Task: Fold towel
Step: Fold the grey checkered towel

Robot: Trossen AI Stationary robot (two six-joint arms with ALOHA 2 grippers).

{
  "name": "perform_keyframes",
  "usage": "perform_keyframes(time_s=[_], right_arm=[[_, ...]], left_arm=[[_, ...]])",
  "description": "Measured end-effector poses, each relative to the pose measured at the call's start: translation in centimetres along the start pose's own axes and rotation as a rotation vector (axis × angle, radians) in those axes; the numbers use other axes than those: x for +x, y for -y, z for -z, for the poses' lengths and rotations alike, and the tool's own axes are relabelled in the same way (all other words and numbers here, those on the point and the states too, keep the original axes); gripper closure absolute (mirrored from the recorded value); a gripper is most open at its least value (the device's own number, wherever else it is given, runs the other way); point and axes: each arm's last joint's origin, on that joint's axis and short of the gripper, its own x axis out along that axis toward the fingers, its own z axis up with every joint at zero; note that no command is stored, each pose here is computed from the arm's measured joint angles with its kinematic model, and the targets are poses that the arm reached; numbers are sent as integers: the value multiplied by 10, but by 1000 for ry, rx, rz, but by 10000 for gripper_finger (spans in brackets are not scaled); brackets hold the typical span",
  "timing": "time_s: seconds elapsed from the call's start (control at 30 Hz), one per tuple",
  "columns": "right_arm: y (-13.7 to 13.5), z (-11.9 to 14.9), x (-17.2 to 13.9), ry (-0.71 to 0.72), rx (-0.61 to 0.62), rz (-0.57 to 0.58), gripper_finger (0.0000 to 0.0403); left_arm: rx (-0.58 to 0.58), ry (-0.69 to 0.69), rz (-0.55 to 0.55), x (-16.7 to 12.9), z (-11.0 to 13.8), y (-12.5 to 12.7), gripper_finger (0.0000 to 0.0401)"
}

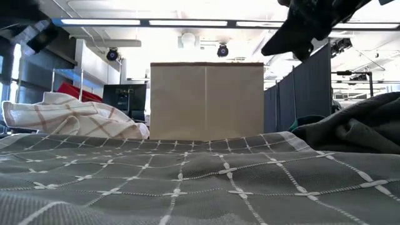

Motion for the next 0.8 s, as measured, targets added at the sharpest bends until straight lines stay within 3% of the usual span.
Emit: perform_keyframes(time_s=[0.2, 0.33, 0.8], right_arm=[[11, -2, 0, -36, -4, 16, 403], [24, 0, 3, -97, -40, 50, 393], [85, 6, 22, -335, -99, 113, 181]], left_arm=[[57, -12, -105, -14, -19, -29, 401], [60, -68, -276, -19, -21, -54, 401], [-41, -251, -404, 1, -8, -91, 337]])
